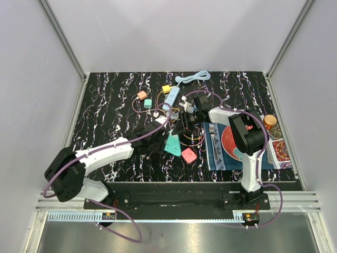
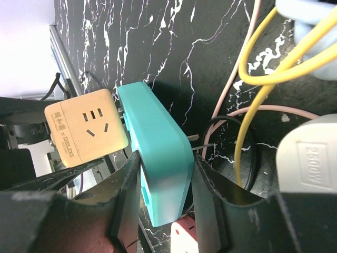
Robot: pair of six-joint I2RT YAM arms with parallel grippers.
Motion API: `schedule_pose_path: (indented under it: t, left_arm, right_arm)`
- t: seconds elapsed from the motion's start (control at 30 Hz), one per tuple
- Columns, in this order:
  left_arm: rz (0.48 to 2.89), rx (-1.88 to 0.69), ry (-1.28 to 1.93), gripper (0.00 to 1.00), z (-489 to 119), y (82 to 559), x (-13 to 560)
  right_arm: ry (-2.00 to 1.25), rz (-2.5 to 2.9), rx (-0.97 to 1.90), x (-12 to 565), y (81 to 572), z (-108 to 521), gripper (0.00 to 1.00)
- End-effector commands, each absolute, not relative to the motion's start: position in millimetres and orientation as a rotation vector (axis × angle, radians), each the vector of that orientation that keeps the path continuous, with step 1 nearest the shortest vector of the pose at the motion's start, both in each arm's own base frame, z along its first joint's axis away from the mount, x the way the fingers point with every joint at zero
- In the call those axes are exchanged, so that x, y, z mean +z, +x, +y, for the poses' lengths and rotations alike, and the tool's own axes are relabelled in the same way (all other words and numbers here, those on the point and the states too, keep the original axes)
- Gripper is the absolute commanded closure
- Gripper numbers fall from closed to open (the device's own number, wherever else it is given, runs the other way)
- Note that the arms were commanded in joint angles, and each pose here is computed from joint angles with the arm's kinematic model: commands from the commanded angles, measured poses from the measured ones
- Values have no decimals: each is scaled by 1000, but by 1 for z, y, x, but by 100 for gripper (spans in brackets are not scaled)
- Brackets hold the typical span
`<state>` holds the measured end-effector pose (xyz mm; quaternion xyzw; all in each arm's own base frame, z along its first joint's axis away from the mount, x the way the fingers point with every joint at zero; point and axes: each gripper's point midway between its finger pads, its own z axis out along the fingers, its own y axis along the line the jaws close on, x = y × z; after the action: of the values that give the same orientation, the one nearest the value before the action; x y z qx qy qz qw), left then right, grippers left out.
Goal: Insert the plug
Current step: Press the plug into the socket.
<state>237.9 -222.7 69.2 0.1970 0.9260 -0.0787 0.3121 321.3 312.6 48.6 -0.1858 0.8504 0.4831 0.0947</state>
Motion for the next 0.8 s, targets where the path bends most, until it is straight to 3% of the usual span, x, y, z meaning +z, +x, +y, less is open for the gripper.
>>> schedule_pose_path:
  t: [0.0,0.2,0.77]
  left_arm:
    - [2561,-127,538,100,-215,221,19]
    - [2618,-131,513,100,-211,210,-9]
    - [2629,27,506,100,-211,208,-15]
  right_arm:
    - [-592,2541,1335,38,318,309,100]
    - [-592,2543,1345,38,317,309,100]
    - [-569,2557,1382,39,315,312,100]
